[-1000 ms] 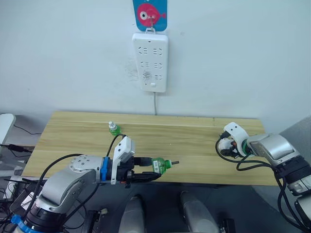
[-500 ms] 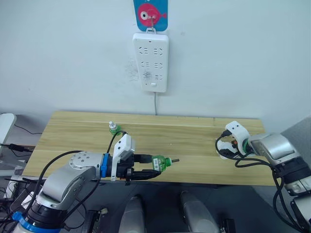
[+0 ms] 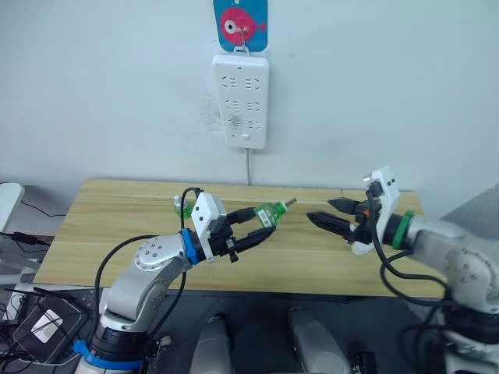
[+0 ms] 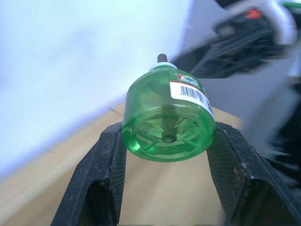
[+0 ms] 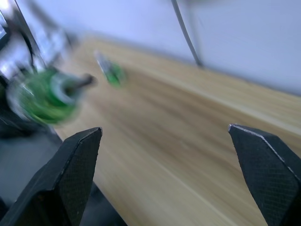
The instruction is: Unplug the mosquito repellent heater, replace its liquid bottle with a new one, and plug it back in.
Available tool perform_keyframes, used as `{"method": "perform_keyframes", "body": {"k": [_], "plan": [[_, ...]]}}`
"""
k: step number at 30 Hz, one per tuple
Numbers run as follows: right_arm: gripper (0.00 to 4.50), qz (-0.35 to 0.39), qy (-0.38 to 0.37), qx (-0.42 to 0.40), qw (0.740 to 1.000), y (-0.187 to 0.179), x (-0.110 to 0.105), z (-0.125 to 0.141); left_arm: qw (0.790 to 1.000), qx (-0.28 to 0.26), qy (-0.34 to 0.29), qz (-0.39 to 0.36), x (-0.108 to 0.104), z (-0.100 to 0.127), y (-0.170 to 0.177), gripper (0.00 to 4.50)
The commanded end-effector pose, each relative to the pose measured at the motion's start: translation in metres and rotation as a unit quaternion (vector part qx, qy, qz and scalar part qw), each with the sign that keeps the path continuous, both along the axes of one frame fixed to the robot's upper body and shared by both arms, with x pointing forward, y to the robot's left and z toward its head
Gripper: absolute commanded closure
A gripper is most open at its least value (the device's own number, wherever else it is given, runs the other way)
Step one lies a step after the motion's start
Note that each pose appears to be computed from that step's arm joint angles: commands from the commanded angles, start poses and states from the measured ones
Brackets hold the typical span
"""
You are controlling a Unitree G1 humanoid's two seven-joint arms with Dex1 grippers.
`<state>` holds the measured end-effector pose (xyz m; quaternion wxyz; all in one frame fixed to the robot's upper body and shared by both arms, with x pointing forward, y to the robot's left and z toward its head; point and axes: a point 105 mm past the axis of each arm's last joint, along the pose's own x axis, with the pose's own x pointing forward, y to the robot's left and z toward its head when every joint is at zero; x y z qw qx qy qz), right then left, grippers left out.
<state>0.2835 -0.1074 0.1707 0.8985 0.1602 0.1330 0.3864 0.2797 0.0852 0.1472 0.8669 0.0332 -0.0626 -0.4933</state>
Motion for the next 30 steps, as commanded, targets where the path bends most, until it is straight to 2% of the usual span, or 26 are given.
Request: {"method": "perform_keyframes", "body": {"k": [1, 4, 10, 21, 24, 28, 30], "plan": [[0.0, 0.008, 0.009, 0.123, 0.992, 0.012, -0.001, 0.019, 0.998, -0.014, -0.058, 0.033, 0.007, 0.009, -0.005, 2.33], [0.0, 0.018, 0.021, 0.17, 0.985, 0.021, 0.0, 0.024, 0.996, -0.008, -0.078, 0.03, 0.006, 0.007, -0.008, 2.33], [0.0, 0.041, 0.052, 0.185, 0.98, 0.039, 0.005, 0.021, 0.993, -0.036, -0.1, 0.049, 0.011, 0.016, -0.017, 2.33], [0.0, 0.089, 0.056, 0.202, 0.974, 0.059, 0.005, 0.027, 0.993, -0.035, -0.106, 0.031, 0.004, 0.018, -0.027, 2.33], [0.84, 0.103, 0.06, 0.205, 0.971, 0.062, 0.003, 0.027, 0.993, -0.039, -0.106, 0.035, 0.004, 0.02, -0.027, 2.33], [2.35, 0.108, 0.062, 0.227, 0.966, 0.062, 0.004, 0.031, 0.993, -0.041, -0.107, 0.035, 0.004, 0.022, -0.026, 2.33], [2.47, 0.111, 0.065, 0.237, 0.963, 0.06, 0.004, 0.032, 0.993, -0.037, -0.106, 0.033, 0.002, 0.02, -0.025, 2.33]]}}
